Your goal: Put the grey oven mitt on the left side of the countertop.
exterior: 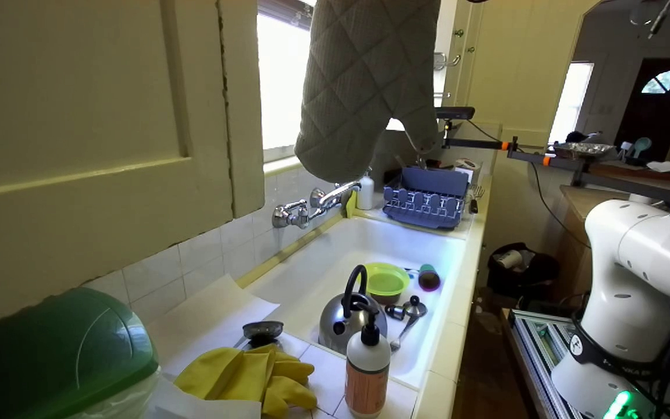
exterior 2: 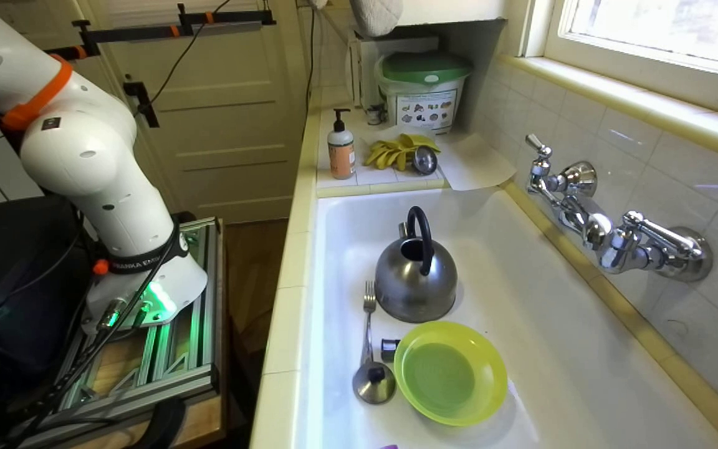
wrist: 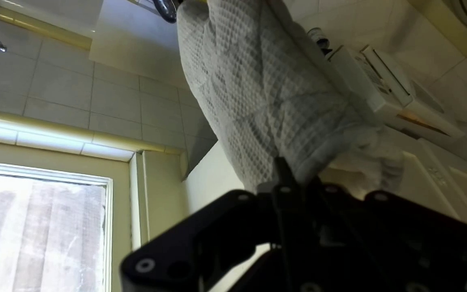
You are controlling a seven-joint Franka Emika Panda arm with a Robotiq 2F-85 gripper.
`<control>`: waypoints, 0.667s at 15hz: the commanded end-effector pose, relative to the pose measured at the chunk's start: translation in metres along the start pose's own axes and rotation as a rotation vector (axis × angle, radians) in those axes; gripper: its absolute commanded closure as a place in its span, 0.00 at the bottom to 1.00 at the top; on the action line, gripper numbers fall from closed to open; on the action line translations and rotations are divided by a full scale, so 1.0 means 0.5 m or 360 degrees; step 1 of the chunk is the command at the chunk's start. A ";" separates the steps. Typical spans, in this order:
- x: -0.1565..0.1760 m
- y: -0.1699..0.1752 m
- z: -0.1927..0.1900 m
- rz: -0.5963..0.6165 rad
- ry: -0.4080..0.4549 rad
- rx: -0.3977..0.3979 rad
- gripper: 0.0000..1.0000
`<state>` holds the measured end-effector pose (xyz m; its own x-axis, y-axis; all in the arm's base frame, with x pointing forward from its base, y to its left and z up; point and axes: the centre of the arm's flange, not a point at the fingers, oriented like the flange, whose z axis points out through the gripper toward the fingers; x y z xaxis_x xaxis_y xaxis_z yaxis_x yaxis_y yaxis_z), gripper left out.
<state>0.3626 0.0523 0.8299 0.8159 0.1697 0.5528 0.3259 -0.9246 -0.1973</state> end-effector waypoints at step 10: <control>-0.068 -0.137 0.058 0.0177 -0.0034 -0.0101 0.98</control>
<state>0.3452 0.1077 0.8181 0.8512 0.1310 0.5082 0.2673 -0.9416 -0.2050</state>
